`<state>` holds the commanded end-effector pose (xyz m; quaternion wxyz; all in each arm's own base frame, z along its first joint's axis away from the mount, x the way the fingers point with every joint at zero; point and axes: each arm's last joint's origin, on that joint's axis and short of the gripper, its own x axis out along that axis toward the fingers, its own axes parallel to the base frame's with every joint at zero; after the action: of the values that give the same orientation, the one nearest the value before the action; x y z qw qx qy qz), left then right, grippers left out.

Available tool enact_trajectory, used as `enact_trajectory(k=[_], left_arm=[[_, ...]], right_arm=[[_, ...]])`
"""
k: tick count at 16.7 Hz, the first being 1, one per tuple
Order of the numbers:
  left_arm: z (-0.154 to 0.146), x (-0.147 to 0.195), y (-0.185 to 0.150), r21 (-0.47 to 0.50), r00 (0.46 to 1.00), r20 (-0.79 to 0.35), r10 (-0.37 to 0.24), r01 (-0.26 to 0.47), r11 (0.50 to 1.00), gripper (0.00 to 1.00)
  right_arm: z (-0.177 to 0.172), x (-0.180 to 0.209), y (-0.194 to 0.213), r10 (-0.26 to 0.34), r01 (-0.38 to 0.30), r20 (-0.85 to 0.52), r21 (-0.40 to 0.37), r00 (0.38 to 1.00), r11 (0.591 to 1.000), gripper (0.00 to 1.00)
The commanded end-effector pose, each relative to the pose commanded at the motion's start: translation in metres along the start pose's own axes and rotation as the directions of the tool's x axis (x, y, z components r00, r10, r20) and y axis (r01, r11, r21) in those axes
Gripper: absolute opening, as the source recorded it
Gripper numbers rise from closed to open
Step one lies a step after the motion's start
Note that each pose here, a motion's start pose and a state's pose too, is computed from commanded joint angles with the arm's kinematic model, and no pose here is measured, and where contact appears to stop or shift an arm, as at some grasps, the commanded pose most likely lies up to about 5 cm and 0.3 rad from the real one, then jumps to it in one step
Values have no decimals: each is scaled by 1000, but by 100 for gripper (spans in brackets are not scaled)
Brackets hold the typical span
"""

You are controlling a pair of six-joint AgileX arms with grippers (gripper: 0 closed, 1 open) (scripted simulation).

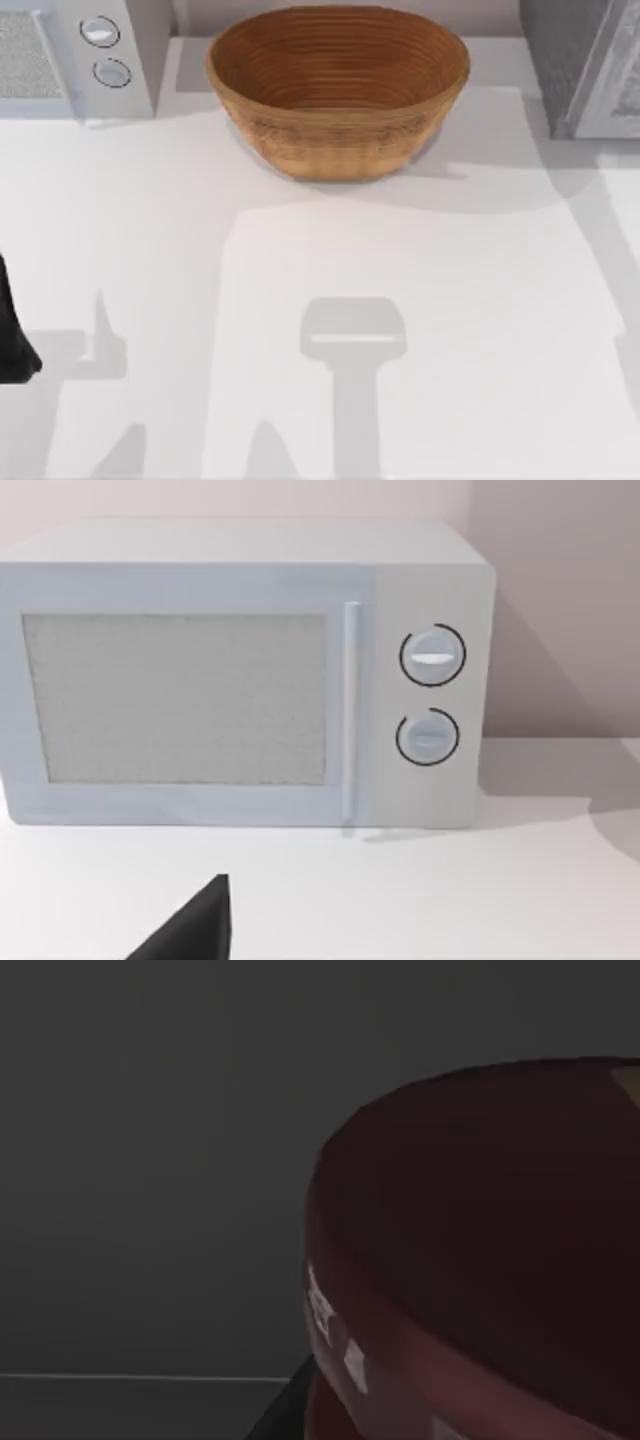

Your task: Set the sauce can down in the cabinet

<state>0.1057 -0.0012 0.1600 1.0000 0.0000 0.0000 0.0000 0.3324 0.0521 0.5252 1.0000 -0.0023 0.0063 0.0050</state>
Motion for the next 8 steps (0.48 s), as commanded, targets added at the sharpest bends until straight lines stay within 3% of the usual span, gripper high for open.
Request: enact_trajectory(k=[4,8], left_arm=[[0,0,0,0,1000,0,0,0,1000,100],[0,0,0,0,1000,0,0,0,1000,100]], right_arm=[[-15,54,-1,2,-2,-12,4,1000,1000,0],[-15,64,-7,-7,7,10,7,1000,1000,0]])
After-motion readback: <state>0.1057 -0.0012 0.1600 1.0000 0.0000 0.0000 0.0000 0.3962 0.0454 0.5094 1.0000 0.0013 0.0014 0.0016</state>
